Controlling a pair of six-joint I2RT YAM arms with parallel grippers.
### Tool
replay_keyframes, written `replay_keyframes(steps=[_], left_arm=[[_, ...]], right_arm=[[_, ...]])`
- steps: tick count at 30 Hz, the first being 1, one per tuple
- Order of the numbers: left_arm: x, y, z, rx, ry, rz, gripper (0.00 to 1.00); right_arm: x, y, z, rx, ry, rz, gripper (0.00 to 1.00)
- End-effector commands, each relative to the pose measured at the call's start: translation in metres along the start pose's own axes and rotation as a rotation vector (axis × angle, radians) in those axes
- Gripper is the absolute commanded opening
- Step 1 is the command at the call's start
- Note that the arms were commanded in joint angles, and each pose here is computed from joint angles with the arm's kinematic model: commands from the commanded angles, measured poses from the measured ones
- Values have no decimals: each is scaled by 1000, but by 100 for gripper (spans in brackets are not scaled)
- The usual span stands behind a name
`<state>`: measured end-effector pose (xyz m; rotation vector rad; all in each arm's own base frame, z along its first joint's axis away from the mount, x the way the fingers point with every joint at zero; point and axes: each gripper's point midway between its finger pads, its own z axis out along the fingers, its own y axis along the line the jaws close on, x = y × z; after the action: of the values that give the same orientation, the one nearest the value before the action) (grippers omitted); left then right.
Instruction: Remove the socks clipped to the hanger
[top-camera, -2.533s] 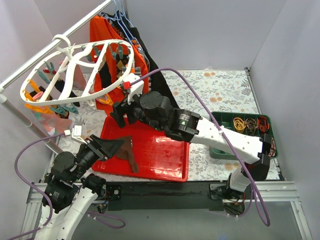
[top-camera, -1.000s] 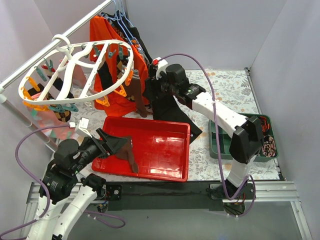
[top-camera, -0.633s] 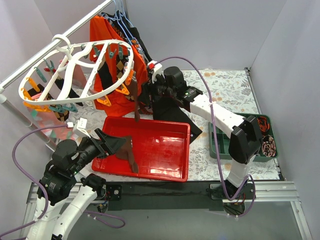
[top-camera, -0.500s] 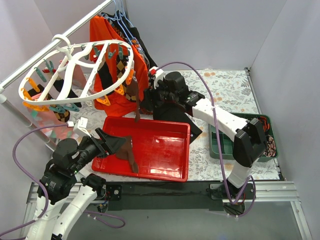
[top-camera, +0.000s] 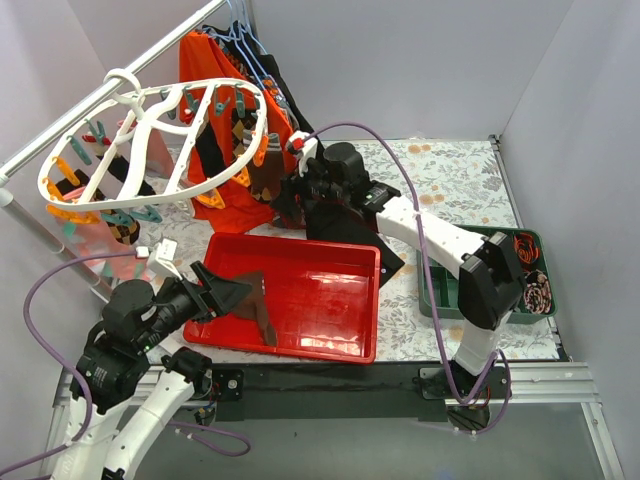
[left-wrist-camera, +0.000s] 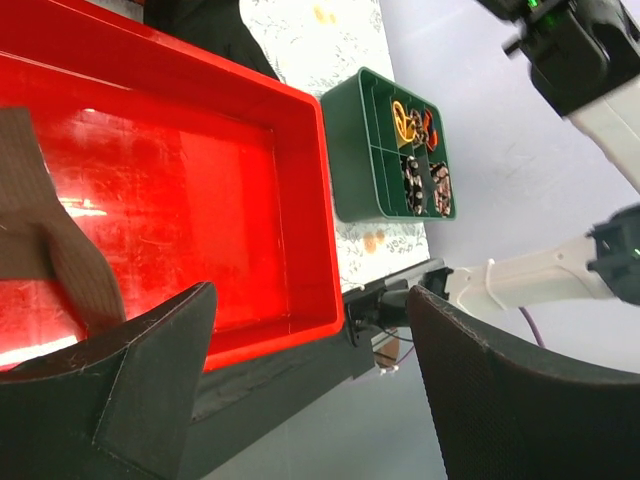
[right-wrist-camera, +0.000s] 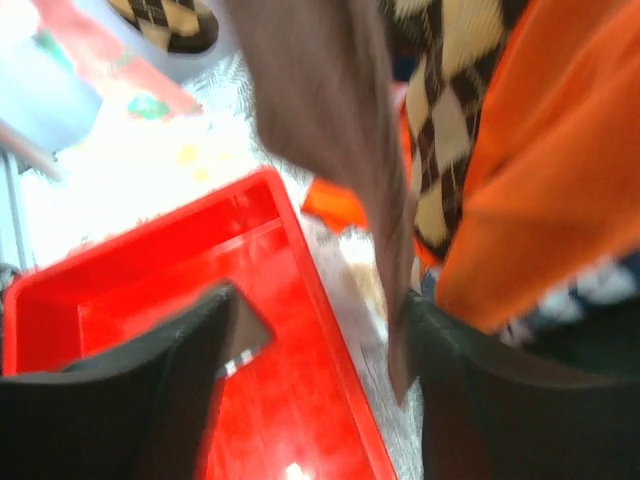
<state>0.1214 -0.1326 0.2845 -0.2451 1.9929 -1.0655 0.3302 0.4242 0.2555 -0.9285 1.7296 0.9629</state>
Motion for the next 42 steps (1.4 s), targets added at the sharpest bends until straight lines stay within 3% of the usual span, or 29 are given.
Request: replay_keyframes(steps=[1,5,6,8,9,15,23,28,39,42], left_arm=[[1,-11,-10,19,30,16,75],[-1,-9,-9,6,21,15,74],[-2,-10,-8,15,15,15,74],[-1,-12,-6,26,18,2,73],[-1,-12,-5,34,21,1,73],[0,-7,3,28,15,-22,72],[-14,23,19,-108,-82,-55,77],[-19,23,30,-91,-100,-28,77],[-26,30,48,-123,-106,4,79],[-25,27,50,-100,-102,-5,73]], right_arm=[[-38,2,20,-21,-106,-26,62],[-35,12,23,-28,-114,-16,44],[-34,14,24,-28,-112,-8,29],[-32,21,25,-36,-108,22,15],[-32,25,25,-45,-108,26,2],[-32,64,14,-71,-111,97,1],[-29,123,-14,-119,-111,238,1],[-41,152,-28,-162,-130,332,1],[-50,193,-46,-244,-137,368,1],[-48,196,-52,-244,-138,372,1]])
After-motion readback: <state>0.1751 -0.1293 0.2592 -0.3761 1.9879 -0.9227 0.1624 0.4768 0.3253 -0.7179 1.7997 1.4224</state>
